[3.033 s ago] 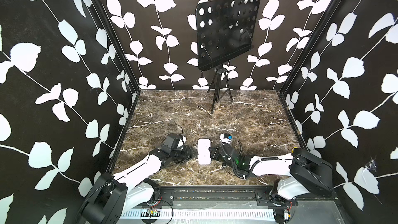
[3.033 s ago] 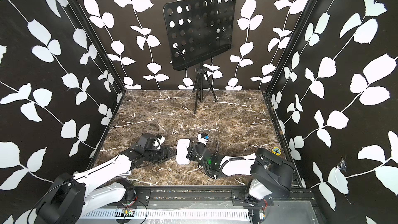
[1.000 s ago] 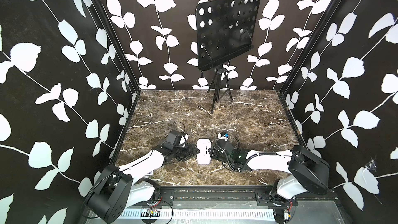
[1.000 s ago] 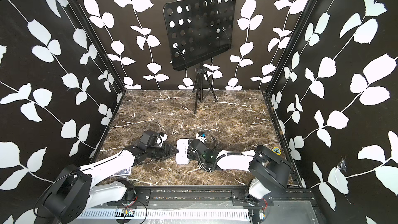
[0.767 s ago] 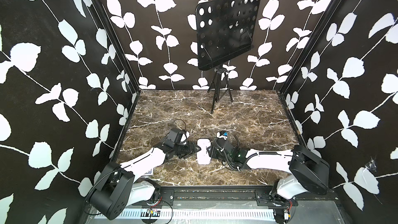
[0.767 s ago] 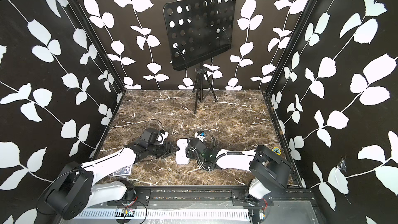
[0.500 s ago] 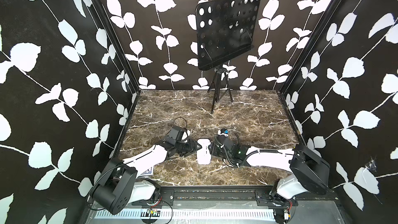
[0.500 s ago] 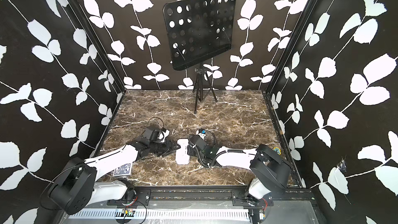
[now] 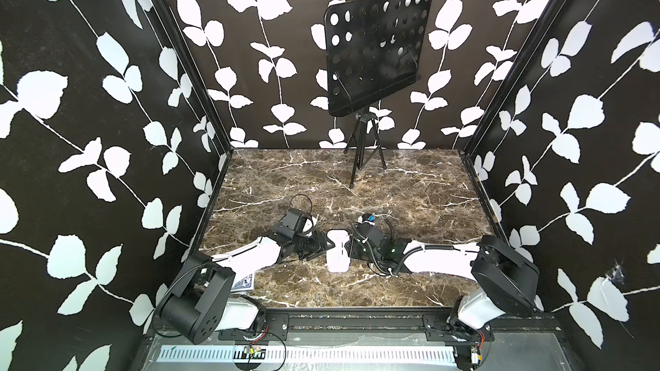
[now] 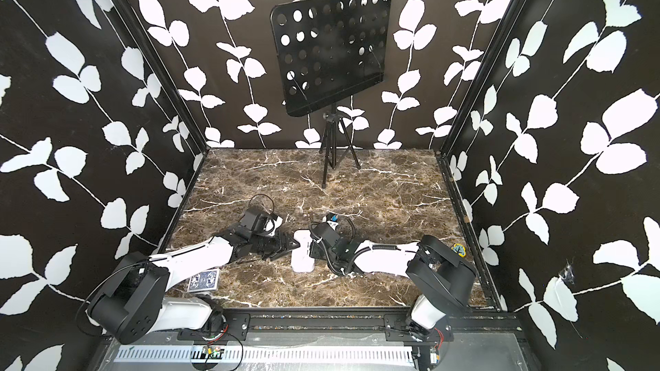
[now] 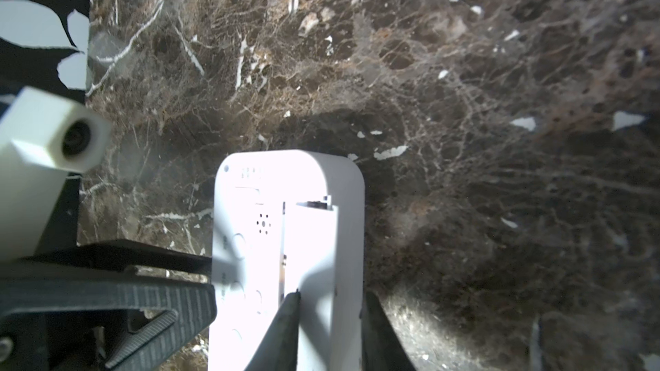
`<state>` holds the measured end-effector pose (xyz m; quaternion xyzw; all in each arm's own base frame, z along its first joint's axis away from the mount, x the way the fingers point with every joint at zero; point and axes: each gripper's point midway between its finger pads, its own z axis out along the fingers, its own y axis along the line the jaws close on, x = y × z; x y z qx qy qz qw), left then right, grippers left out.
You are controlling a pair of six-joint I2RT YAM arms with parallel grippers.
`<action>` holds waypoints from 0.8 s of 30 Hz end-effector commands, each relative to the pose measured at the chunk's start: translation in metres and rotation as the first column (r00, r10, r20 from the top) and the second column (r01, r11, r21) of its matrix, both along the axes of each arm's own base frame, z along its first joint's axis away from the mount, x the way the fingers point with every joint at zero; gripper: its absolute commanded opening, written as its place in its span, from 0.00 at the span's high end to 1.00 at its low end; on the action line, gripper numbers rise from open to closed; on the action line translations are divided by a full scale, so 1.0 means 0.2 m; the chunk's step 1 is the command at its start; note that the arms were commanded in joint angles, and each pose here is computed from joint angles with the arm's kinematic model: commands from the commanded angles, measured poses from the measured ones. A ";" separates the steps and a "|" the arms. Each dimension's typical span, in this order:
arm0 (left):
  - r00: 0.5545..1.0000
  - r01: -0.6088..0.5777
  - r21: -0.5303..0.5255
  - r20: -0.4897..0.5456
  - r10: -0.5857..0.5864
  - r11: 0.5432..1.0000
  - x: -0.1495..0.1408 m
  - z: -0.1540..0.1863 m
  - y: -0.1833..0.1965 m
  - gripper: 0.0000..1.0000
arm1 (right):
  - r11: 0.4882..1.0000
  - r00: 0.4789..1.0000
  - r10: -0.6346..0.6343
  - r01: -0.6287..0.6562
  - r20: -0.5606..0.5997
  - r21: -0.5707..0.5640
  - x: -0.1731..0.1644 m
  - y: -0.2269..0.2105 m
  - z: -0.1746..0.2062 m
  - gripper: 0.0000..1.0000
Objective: Insert the battery into the alarm
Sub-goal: Install the cover on the alarm.
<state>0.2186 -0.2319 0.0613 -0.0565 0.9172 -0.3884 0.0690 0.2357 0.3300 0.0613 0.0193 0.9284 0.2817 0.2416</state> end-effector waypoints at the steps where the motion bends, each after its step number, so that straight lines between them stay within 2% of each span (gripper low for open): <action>1: 0.999 0.025 -0.031 0.045 -0.024 0.999 0.04 0.06 -0.04 0.48 | 0.999 1.000 0.022 -0.022 -0.020 -0.033 -0.01 0.00 -0.05 0.77; 9: 0.999 0.037 -0.042 0.033 -0.036 0.998 0.04 0.04 -0.06 0.49 | 0.996 0.999 0.052 -0.053 -0.011 -0.069 -0.02 -0.02 -0.06 0.80; 17: 0.999 0.045 -0.042 0.027 -0.044 0.998 0.05 0.04 -0.07 0.49 | 0.997 0.998 0.060 -0.060 -0.011 -0.039 -0.02 0.00 -0.05 0.83; 24: 0.999 0.041 -0.043 0.025 -0.040 0.998 0.05 0.03 -0.07 0.49 | 0.999 1.000 0.010 -0.010 0.009 -0.032 0.01 -0.03 -0.07 0.83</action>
